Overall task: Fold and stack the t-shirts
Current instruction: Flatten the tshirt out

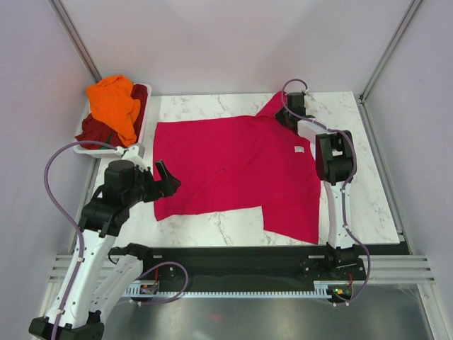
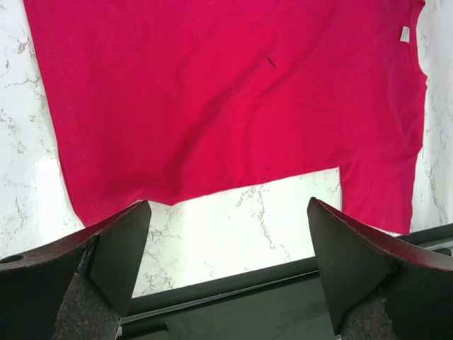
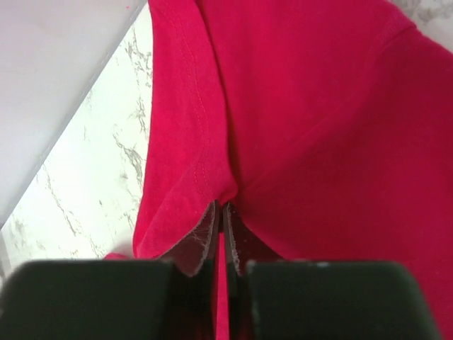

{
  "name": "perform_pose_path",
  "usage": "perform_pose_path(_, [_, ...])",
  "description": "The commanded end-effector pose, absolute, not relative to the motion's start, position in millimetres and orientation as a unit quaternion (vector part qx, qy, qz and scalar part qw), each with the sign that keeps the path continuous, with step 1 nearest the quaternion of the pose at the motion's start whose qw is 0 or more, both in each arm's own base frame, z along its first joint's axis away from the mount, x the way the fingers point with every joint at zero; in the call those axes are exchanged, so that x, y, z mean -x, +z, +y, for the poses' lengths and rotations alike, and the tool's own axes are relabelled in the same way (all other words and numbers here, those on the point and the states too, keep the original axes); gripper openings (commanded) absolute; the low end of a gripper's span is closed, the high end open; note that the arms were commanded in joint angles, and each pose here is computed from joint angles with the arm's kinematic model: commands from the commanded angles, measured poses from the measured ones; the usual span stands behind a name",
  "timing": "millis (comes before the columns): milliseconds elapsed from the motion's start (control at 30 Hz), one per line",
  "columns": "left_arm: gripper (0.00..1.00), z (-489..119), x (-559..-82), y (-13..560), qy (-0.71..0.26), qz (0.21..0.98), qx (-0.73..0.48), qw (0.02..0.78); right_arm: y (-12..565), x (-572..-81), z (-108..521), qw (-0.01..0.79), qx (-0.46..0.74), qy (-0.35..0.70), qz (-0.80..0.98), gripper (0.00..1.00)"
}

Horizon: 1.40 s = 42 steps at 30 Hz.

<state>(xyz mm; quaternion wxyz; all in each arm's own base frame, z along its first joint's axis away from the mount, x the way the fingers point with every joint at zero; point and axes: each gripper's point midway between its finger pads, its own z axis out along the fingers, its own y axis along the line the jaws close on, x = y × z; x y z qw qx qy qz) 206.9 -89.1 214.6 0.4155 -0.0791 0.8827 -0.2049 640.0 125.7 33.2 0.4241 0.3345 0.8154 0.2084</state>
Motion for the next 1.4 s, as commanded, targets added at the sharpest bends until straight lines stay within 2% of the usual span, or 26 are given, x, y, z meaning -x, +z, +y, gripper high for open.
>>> perform_pose_path(0, [1.0, -86.8, -209.6, 215.3, -0.202, 0.88, 0.084, 0.422, 57.4, -654.6, 132.5, 0.446, -0.327, 0.229, 0.801, 0.06])
perform_pose_path(67, [1.0, -86.3, -209.9, 215.3, -0.201, 0.88, 0.085, 0.423, 67.0, -658.8, 137.0, 0.454, -0.324, 0.237, 0.796, 0.0])
perform_pose_path(267, [1.0, -85.3, -210.5, 214.1, -0.2, 0.88, 0.087, 0.421, 102.7, -690.8, 173.0, 0.497, -0.278, 0.336, 0.75, 0.0])
perform_pose_path(300, [1.0, -84.7, -210.9, 213.7, -0.199, 0.881, 0.088, 0.421, 132.0, -705.3, 179.9, 0.525, -0.265, 0.365, 0.722, 0.0])
perform_pose_path(333, [1.0, -84.5, -211.0, 213.8, -0.199, 0.881, 0.088, 0.421, 104.9, -710.1, 190.4, 0.509, -0.254, 0.383, 0.728, 0.0])
perform_pose_path(400, [1.0, -84.2, -211.8, 213.2, -0.199, 0.881, 0.09, 0.419, 114.2, -728.8, 207.3, 0.531, -0.227, 0.447, 0.683, 0.02])
perform_pose_path(467, [1.0, -83.8, -212.4, 214.1, -0.199, 0.88, 0.09, 0.421, 135.8, -733.0, 216.7, 0.557, -0.2, 0.5, 0.632, 0.16])
perform_pose_path(500, [1.0, -83.1, -212.1, 213.5, -0.198, 0.881, 0.091, 0.42, 135.4, -734.2, 216.6, 0.563, -0.2, 0.517, 0.613, 0.45])
perform_pose_path(567, [1.0, -83.2, -212.2, 213.2, -0.198, 0.881, 0.092, 0.42, 154.5, -730.9, 214.1, 0.591, -0.186, 0.529, 0.579, 0.7])
perform_pose_path(600, [1.0, -82.7, -212.4, 214.0, -0.198, 0.88, 0.093, 0.422, 158.3, -728.7, 212.2, 0.597, -0.183, 0.522, 0.581, 0.98])
perform_pose_path(800, [1.0, -82.2, -212.1, 214.1, -0.198, 0.879, 0.093, 0.423, 233.0, -702.9, 209.5, 0.63, -0.131, 0.526, 0.556, 0.98])
perform_pose_path(1000, [1.0, -79.0, -213.2, 212.6, -0.191, 0.88, 0.1, 0.423, 304.9, -676.9, 176.8, 0.651, -0.131, 0.511, 0.546, 0.98])
perform_pose_path(1067, [1.0, -76.5, -215.8, 209.4, -0.185, 0.883, 0.109, 0.419, 295.6, -674.9, 167.3, 0.637, -0.14, 0.461, 0.602, 0.98])
perform_pose_path(1100, [1.0, -74.1, -217.5, 206.5, -0.176, 0.885, 0.114, 0.417, 310.5, -660.6, 156.8, 0.643, -0.156, 0.429, 0.615, 0.98])
perform_pose_path(1167, [1.0, -73.3, -220.5, 202.1, -0.171, 0.889, 0.124, 0.407, 290.3, -638.5, 137.4, 0.637, -0.169, 0.338, 0.672, 0.98])
perform_pose_path(1267, [1.0, -78.6, -226.4, 191.8, -0.175, 0.898, 0.135, 0.381, 269.3, -547.6, 87.9, 0.622, -0.234, 0.158, 0.73, 0.98])
perform_pose_path(1333, [1.0, -82.6, -229.5, 182.3, -0.17, 0.906, 0.138, 0.362, 235.4, -498.1, 72.8, 0.576, -0.276, 0.085, 0.765, 0.98])
perform_pose_path(1367, [1.0, -79.4, -231.3, 176.0, -0.154, 0.909, 0.152, 0.357, 216.5, -463.2, 67.8, 0.556, -0.281, 0.081, 0.778, 0.98])
